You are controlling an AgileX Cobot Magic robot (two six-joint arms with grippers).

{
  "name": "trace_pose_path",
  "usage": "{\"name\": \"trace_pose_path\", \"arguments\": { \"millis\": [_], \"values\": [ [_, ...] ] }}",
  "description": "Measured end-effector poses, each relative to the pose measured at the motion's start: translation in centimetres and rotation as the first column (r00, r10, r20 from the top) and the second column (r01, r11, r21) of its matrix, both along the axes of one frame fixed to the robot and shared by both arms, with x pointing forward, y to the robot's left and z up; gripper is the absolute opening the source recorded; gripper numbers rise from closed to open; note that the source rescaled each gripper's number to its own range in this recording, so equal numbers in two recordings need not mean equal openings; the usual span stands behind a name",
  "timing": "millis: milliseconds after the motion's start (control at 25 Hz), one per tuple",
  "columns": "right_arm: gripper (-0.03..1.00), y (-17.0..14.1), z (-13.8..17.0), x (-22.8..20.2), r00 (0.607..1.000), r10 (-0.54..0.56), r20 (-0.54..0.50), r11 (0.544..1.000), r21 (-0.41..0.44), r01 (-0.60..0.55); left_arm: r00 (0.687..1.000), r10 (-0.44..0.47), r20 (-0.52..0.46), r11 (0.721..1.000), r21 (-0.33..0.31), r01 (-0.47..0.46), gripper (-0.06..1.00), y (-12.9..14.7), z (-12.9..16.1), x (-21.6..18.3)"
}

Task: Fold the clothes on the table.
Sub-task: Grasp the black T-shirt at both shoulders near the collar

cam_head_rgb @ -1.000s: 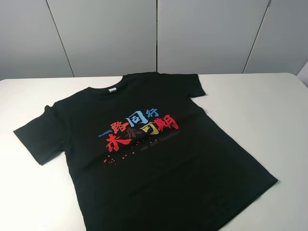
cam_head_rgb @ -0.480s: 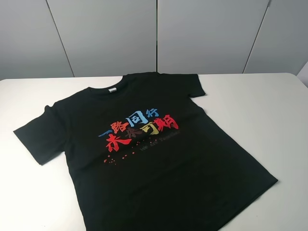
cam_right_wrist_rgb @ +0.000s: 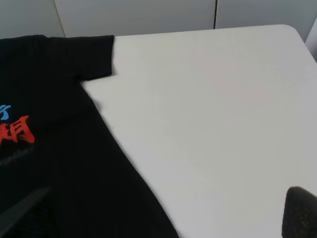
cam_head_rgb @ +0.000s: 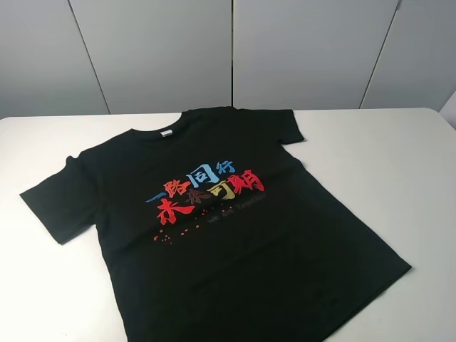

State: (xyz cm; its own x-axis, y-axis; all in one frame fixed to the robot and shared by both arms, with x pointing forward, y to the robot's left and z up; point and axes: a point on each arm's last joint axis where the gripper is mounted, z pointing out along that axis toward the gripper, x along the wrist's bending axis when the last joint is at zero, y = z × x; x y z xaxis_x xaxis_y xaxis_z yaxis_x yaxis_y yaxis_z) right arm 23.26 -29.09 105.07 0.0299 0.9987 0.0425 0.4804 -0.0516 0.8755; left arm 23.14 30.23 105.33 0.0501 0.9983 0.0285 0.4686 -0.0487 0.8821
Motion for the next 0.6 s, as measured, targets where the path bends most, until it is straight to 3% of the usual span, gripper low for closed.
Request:
{"name": "trace_pose_path", "arguments": {
  "millis": [400,600],
  "values": [
    [0.98,0.03,0.0,0.0,1.0,-0.001,0.0,1.0,0.01,0.001,1.0,-0.003,0.0,1.0,0.005,0.003,0.86,0.0,0.0,0.0],
    [0.98,0.47,0.13,0.05,0.999,0.03,0.015,0.998,0.053,-0.031,1.0,-0.008,-0.005,1.0,0.001,0.008,0.86,-0.06,0.0,0.08]
  ]
}}
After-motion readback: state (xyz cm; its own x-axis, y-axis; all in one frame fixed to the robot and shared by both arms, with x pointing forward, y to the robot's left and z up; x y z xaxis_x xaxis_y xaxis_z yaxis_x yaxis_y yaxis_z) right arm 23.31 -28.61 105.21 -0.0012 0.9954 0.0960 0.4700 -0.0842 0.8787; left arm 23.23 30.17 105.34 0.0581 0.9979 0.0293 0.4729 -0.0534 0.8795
